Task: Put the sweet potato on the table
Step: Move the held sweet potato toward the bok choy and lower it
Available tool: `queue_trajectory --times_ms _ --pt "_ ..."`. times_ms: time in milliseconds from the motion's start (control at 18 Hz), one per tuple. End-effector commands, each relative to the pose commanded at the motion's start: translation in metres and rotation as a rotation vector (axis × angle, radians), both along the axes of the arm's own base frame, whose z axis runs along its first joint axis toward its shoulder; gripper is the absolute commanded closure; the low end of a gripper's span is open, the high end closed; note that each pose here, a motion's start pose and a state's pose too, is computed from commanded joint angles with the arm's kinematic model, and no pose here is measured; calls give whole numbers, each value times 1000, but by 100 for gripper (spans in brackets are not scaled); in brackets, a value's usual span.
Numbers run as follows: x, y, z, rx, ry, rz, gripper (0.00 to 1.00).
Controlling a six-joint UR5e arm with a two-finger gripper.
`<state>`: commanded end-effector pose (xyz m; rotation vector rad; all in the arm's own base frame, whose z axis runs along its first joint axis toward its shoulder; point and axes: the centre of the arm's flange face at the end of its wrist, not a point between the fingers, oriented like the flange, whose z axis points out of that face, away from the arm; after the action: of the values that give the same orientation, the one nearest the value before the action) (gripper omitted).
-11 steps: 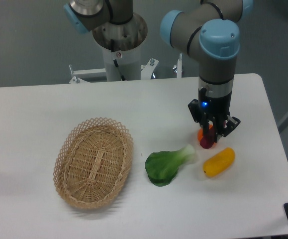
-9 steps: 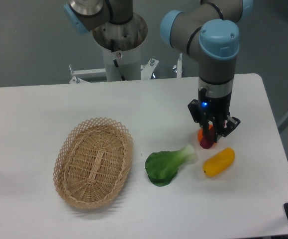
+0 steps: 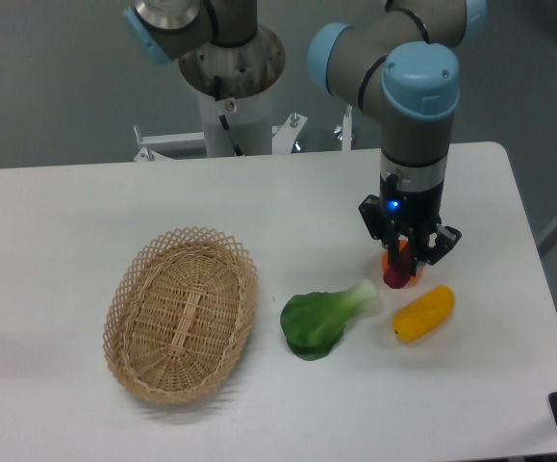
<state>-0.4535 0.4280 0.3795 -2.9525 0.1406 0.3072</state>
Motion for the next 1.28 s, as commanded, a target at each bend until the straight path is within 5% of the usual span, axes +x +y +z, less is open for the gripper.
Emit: queue_trajectory --times_ms 167,389,833,1278 --pt "3 1 -8 47 -20 174 88" --pt "5 15 -34 109 -10 292 88" --pt "-22 82 -105 117 3 199 86" --pt "-22 94 -141 69 -17 121 86"
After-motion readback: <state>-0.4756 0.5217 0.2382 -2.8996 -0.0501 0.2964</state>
